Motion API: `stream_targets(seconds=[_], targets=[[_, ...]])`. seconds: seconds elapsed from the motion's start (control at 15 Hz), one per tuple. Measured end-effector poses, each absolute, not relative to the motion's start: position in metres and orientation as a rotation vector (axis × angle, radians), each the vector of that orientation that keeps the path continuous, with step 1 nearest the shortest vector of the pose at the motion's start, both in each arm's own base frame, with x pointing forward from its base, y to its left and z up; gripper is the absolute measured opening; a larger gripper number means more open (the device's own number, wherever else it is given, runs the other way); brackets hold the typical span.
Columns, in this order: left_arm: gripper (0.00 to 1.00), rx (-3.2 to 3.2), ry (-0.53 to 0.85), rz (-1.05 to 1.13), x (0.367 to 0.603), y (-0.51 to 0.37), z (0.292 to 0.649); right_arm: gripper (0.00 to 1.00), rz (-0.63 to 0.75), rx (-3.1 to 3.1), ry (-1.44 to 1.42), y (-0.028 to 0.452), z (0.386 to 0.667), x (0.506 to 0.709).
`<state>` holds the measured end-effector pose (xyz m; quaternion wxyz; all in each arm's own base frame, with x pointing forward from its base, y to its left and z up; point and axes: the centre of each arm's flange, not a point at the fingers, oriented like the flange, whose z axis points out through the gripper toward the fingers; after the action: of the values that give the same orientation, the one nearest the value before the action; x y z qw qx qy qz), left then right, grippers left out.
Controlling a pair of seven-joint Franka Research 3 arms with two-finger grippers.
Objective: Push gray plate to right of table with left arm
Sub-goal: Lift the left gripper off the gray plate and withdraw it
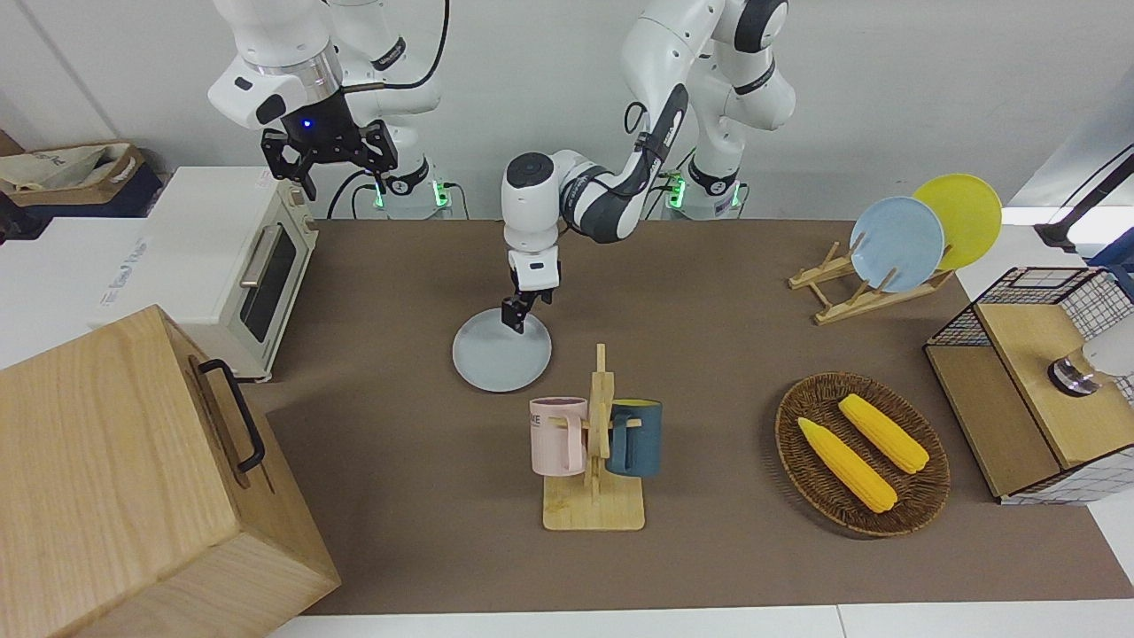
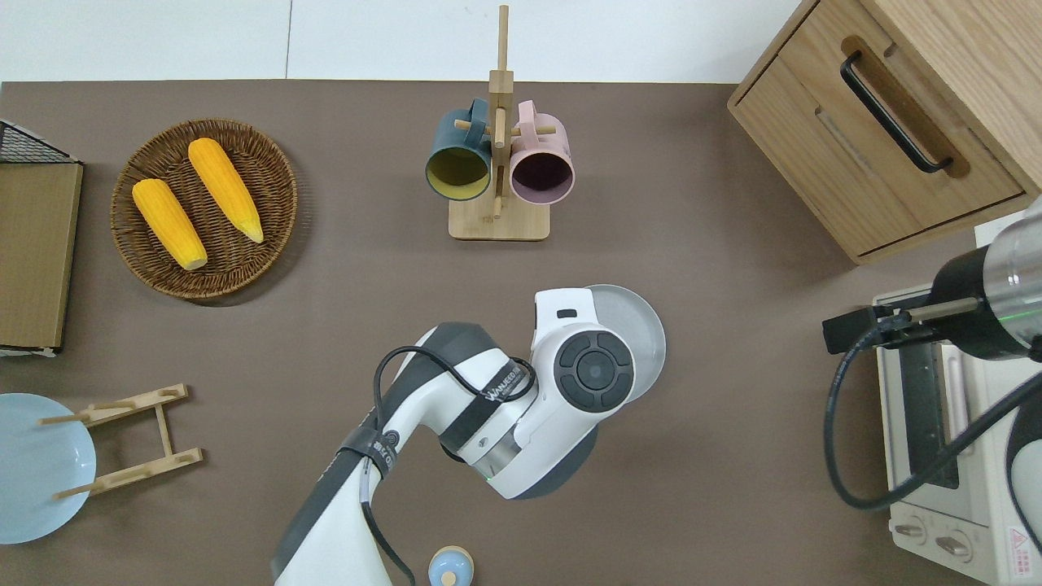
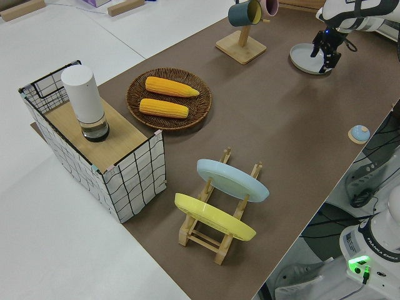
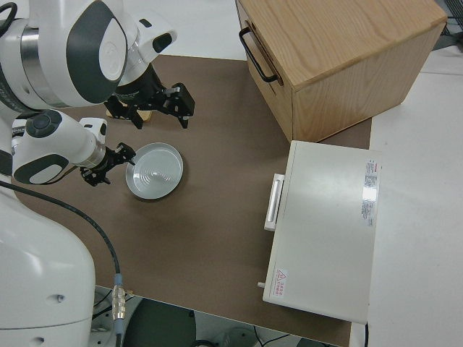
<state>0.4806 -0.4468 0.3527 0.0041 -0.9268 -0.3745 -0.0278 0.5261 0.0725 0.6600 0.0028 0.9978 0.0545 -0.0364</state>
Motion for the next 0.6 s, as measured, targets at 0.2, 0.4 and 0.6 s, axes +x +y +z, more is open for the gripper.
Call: stream_targets(seconds=[0.2,0.4,0.6], targets=[[0.98,-2.909,-1.087,-0.093,0.503,-0.431,0.377,0.99,-0.114,3.129,0.171,0.073,0.66,0.526],[0.99,-2.96,-0.847,-0.073,0.522,-0.409,0.397,0.99,-0.114,3.129,0.171,0.073,0.66,0.526],[1.0,-2.971,-0.593,0.003,0.533,-0.378,0.42,0.99,-0.114,3.129,0.171,0.073,0.66,0.526]])
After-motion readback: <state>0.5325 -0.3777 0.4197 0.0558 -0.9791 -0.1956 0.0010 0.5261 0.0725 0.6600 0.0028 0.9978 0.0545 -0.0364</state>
